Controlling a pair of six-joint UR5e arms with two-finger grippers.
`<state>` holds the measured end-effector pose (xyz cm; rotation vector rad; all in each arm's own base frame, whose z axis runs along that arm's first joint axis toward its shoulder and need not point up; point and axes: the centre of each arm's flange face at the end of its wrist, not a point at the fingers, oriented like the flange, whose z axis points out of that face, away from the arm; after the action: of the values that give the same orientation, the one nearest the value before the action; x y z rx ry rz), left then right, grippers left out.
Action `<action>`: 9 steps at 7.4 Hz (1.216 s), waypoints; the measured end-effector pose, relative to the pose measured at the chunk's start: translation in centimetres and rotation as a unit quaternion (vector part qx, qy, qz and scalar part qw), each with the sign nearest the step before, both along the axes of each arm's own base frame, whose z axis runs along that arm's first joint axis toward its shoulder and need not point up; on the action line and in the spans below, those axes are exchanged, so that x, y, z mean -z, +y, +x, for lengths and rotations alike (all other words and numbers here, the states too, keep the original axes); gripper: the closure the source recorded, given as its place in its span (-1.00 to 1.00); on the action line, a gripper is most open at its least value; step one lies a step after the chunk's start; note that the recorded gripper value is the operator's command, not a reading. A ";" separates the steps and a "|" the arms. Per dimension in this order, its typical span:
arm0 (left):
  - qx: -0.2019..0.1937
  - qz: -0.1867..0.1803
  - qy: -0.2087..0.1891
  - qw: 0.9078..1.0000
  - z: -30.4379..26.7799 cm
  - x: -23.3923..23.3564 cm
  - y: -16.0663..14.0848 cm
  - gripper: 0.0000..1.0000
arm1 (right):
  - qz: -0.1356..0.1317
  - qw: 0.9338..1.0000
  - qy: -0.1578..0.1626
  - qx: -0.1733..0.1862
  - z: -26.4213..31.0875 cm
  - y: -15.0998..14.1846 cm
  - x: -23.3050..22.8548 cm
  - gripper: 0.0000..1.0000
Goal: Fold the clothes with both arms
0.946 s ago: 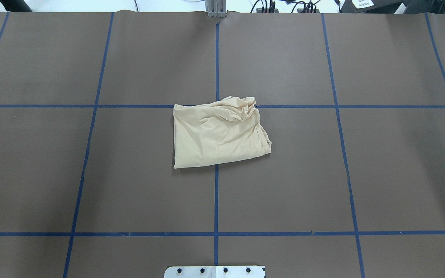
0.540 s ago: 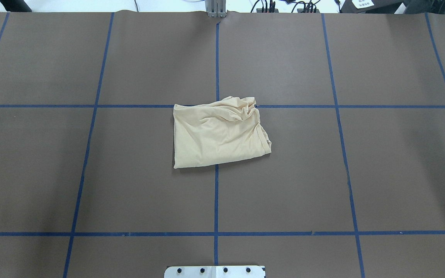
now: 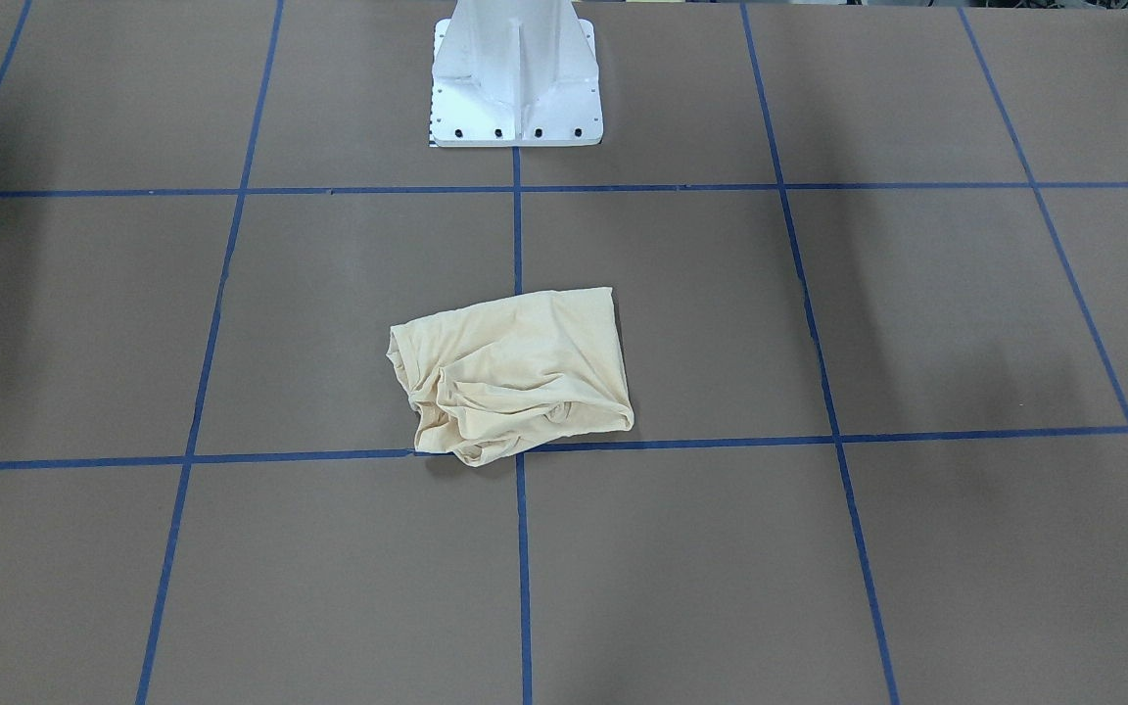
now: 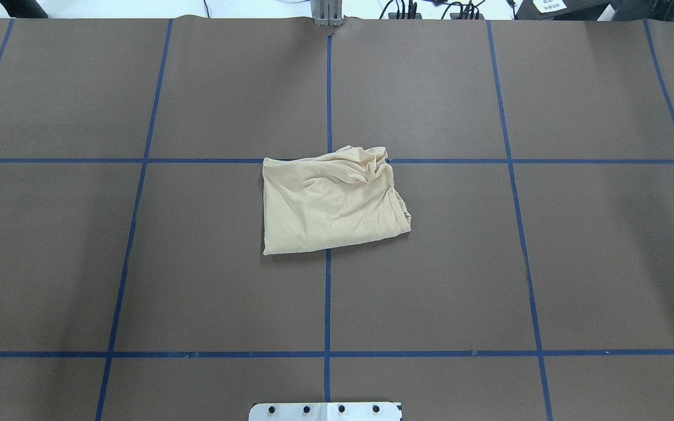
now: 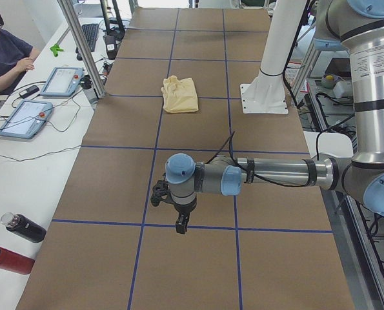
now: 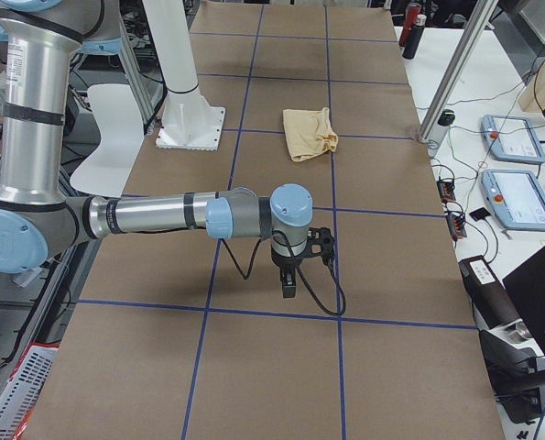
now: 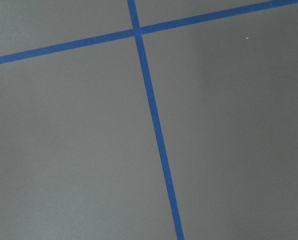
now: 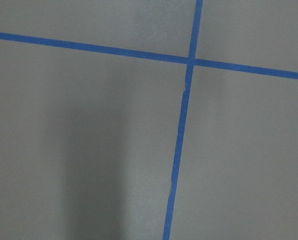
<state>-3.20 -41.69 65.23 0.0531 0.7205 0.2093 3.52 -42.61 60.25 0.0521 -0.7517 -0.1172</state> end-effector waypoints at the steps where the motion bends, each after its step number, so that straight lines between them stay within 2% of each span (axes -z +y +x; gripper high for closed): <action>1: 0.005 0.000 -0.002 1.000 -0.7 0.1 0.2 -1.00 | 0.001 1.000 0.000 0.000 0.0 0.1 0.1 -1.00; 4: 0.055 -0.002 -0.002 0.998 -6.9 1.1 1.0 -1.00 | 0.004 1.000 0.000 -0.001 0.0 0.1 0.5 -1.00; 7: 0.091 -0.024 0.027 0.995 -7.8 1.4 1.5 -1.00 | 0.004 1.000 0.000 -0.002 0.1 0.1 0.6 -1.00; 9: 0.100 -0.032 0.035 0.994 -7.6 1.5 1.5 -1.00 | 0.004 1.000 0.000 -0.002 0.1 0.2 0.6 -1.00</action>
<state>-10.83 -40.16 63.70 0.0719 0.7862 -0.0061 3.57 -42.46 59.69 0.0608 -0.7518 -0.1155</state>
